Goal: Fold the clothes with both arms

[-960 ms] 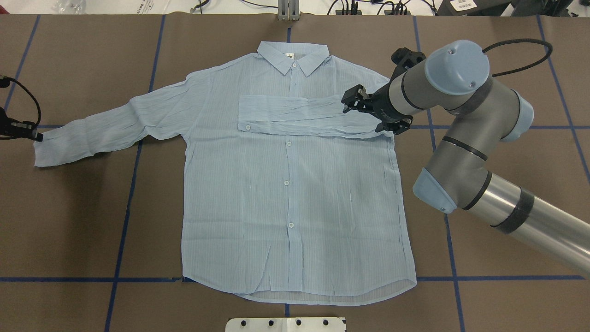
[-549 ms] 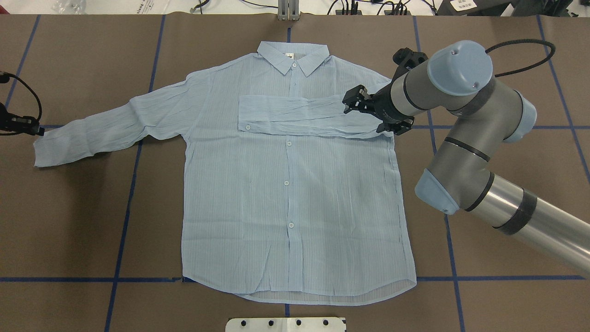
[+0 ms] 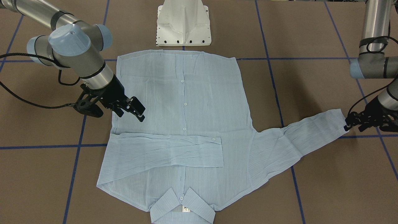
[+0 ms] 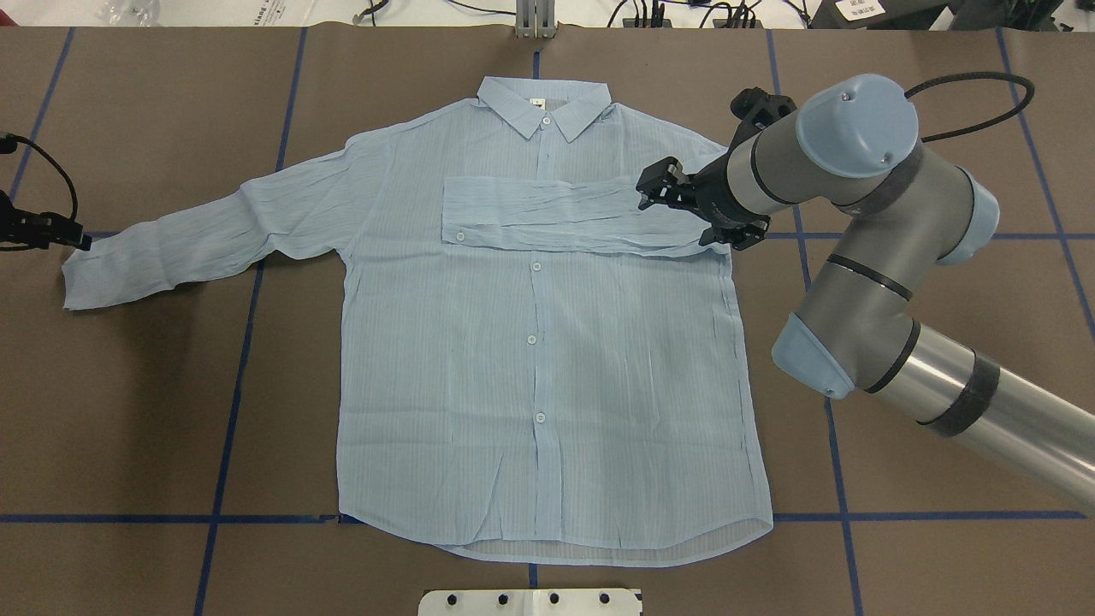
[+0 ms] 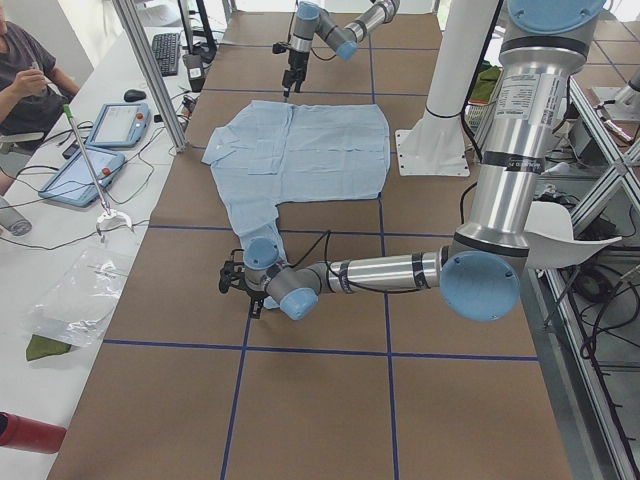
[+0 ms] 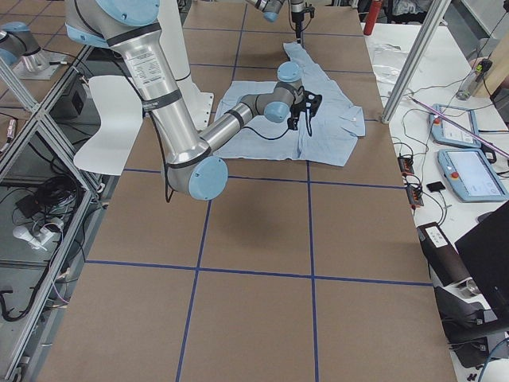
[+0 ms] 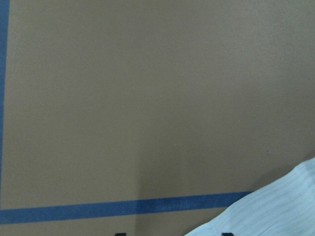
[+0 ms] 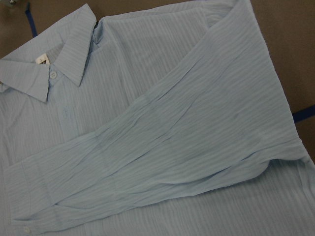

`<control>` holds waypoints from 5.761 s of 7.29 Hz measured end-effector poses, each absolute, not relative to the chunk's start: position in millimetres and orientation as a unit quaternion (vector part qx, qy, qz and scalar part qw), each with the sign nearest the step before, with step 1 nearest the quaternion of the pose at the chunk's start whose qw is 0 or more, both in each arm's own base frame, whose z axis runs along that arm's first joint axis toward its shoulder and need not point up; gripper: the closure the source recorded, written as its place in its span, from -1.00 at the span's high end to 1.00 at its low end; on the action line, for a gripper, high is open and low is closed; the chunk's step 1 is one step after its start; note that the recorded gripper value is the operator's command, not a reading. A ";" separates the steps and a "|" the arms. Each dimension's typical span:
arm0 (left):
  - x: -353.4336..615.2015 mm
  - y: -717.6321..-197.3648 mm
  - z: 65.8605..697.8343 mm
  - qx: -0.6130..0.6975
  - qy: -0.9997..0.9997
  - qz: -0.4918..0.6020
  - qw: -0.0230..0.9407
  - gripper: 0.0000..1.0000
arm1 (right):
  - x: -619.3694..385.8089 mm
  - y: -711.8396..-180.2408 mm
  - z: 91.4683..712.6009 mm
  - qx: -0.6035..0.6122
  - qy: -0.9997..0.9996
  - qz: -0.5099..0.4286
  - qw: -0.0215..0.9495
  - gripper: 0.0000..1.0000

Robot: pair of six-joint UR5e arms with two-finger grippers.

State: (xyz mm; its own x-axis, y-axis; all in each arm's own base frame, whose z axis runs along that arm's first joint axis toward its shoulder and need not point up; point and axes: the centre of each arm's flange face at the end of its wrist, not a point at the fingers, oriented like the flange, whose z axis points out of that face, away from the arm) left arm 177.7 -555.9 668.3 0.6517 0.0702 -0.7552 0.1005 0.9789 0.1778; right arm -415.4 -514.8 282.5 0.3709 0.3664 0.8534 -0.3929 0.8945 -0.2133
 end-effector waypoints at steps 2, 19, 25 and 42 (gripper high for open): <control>177.4 -553.8 669.9 0.100 0.418 -0.008 0.903 0.36 | -414.8 -514.4 284.3 0.012 -0.511 0.230 0.828 1.00; 293.1 -581.6 356.6 -0.009 0.514 -0.090 0.853 -1.00 | -299.4 -511.6 381.8 0.039 -0.472 0.180 0.862 1.00; 500.1 -613.1 118.7 -0.098 0.572 -0.210 0.787 -1.00 | -236.7 -514.4 446.9 0.058 -0.434 0.148 0.887 1.00; 456.1 -514.6 149.8 -0.055 0.655 -0.200 0.726 0.67 | -375.4 -385.1 407.0 -0.037 -0.511 0.244 0.824 0.96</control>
State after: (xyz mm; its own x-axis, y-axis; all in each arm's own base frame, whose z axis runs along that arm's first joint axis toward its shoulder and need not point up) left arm 456.1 -514.6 149.8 0.0611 -0.3632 -0.9297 0.2193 0.9136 -0.3425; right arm -375.4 -385.1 407.0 0.3591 0.4392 0.8235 -0.3640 0.8784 -0.3098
